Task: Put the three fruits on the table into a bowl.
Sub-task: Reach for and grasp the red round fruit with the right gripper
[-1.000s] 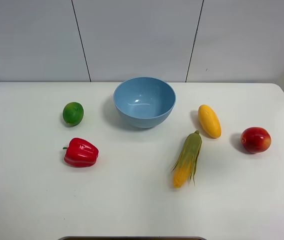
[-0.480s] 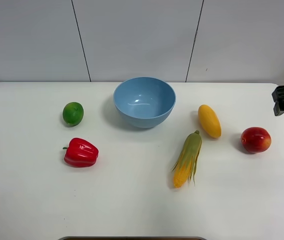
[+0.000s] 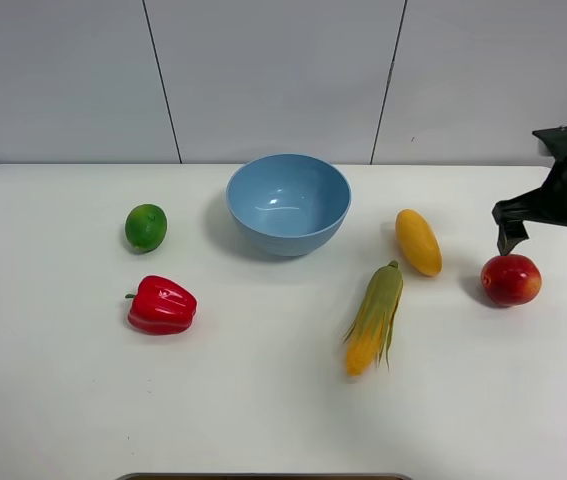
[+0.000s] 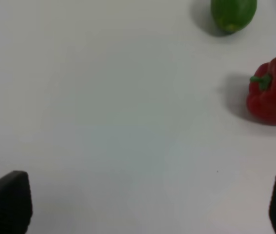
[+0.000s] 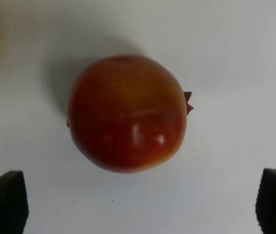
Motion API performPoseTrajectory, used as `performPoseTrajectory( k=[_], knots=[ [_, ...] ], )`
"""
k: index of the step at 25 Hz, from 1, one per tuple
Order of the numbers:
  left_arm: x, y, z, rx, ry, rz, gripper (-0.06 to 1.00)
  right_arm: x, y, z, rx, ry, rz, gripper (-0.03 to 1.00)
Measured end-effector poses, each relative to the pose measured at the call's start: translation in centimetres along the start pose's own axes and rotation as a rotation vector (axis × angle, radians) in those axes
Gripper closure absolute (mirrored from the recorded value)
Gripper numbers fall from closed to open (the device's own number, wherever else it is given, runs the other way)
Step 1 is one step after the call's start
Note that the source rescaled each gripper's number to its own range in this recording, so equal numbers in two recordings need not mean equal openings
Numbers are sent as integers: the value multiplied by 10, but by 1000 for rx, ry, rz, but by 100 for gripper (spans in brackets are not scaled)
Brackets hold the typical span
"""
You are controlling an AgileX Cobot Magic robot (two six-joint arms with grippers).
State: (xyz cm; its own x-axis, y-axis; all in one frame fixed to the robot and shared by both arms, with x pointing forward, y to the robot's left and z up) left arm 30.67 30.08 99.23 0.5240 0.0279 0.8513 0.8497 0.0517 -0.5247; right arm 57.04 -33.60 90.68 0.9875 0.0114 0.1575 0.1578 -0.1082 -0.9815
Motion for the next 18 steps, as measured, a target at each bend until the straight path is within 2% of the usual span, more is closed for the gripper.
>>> performPoseTrajectory(
  k=[4, 18],
  knots=[
    [0, 0, 0, 0, 0, 0, -6, 2, 20, 3, 6, -4, 30, -3],
    [0, 0, 0, 0, 0, 0, -6, 4, 65, 10, 31, -9, 95, -3]
  ],
)
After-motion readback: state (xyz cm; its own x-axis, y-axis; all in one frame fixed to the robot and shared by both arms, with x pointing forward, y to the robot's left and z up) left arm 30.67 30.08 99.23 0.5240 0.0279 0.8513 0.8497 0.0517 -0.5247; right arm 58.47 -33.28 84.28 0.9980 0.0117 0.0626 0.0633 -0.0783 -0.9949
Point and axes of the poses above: a point on each arm's last joint axis where the gripper is mounted, y pointing out along that axis toward the gripper, z along the wrist's bending axis when the last joint is at zero, x = y × z, the point moved 8 cm from there along y, pointing out along that axis toward the gripper, and after that the axes turned 2 degrees about -y, right-handed, at the moved point
